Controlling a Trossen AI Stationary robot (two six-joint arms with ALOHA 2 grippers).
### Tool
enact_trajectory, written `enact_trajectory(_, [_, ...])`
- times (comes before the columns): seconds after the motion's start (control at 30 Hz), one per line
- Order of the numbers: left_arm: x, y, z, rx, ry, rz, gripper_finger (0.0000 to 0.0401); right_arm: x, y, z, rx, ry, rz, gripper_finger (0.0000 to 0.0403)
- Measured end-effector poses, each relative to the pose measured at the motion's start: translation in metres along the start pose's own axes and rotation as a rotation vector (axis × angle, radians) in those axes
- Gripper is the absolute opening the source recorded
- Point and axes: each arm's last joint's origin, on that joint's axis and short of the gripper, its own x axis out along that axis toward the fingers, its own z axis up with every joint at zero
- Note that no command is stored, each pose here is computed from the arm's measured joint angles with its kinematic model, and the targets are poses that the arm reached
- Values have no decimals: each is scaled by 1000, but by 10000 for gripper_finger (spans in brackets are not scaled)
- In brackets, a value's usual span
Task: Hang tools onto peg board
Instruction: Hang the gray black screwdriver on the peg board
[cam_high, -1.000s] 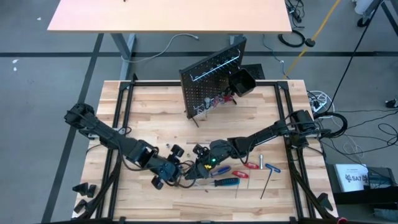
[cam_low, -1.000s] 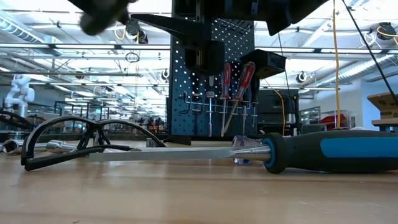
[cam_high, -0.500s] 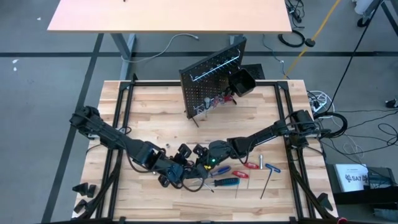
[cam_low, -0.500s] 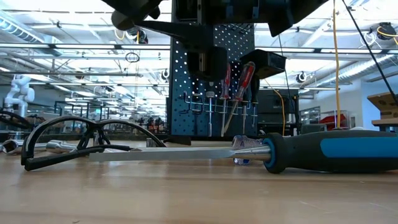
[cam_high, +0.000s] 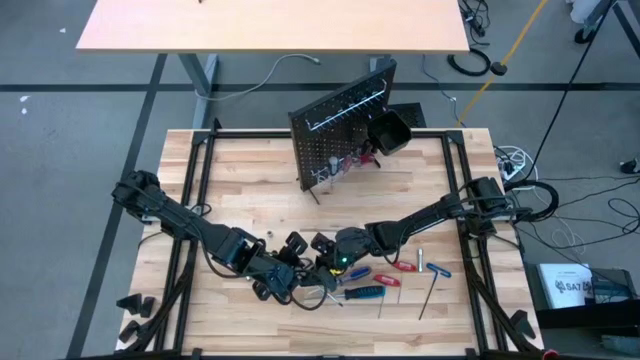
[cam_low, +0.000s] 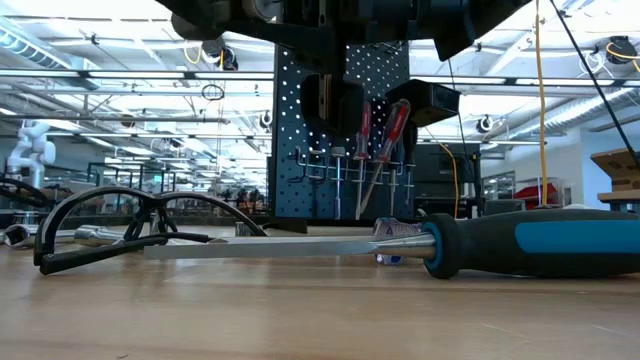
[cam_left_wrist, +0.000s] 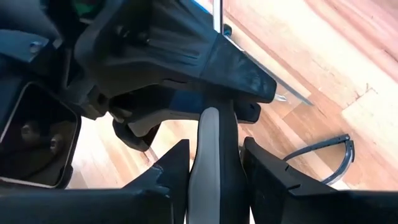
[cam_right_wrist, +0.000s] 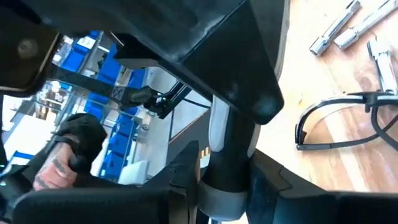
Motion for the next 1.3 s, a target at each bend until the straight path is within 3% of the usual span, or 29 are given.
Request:
enact_trajectory(0.27, [0, 1, 1, -70, -14, 9, 179, 2, 4, -3, -103, -54, -18, 75])
enact_trajectory(0.43, [-6, -2, -2, -129, 15, 4, 182, 1, 4, -2, -132, -66, -24, 75])
enact_trajectory(0.77, [-18, -8, -25, -272, 224, -34, 184, 0, 0, 4, -255, -96, -58, 75])
enact_trajectory(1.3, [-59, 22, -25, -574, 153, 30, 185, -5, -17, 12, -399, -50, -179, 75])
